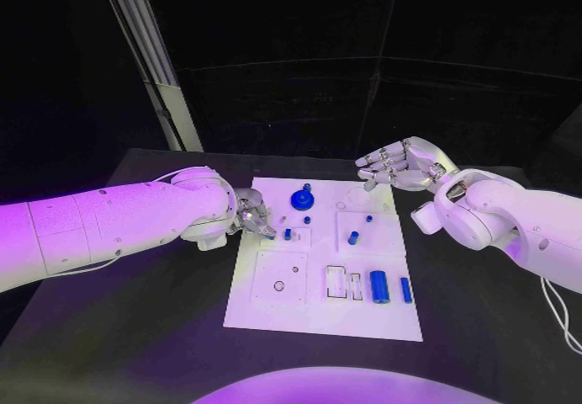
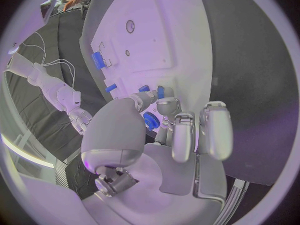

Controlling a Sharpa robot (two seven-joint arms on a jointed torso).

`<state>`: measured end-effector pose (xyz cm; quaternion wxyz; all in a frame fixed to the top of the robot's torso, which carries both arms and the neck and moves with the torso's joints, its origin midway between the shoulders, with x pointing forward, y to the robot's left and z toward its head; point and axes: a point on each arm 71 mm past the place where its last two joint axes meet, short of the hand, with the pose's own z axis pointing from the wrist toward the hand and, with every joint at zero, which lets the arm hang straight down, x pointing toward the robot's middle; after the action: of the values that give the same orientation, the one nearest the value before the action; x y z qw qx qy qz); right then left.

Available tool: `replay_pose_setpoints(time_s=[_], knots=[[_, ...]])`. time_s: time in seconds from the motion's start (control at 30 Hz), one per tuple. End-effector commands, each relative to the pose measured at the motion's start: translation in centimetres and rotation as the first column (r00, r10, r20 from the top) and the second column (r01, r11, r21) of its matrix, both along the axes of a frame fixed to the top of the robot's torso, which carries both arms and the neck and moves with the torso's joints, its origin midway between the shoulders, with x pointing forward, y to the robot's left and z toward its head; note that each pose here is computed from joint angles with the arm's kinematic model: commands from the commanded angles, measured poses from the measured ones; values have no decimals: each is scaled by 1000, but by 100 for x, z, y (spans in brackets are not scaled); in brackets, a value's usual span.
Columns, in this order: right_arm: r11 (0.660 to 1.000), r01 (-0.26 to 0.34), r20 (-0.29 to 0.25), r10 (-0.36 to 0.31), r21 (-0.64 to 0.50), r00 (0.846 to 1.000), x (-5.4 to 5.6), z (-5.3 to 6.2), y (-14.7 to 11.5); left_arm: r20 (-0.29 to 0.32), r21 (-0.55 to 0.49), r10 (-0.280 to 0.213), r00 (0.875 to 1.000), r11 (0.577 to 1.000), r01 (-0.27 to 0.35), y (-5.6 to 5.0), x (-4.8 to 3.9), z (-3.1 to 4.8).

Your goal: Assemble the parts on the task board

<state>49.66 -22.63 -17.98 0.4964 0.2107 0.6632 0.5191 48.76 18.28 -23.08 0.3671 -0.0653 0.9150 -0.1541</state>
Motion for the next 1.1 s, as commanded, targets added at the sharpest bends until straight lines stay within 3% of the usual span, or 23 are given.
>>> replay_pose_setpoints(time_s=[0.03, 1.1], knots=[[1000, -12, 6, 12, 4, 1000, -2, 15, 17, -24, 28, -14, 1000, 1000, 14, -3, -23, -40], [1000, -20, 3, 20, 6, 1000, -1, 12, 42, -42, 40, -25, 999, 999, 26, -81, 47, -63]])
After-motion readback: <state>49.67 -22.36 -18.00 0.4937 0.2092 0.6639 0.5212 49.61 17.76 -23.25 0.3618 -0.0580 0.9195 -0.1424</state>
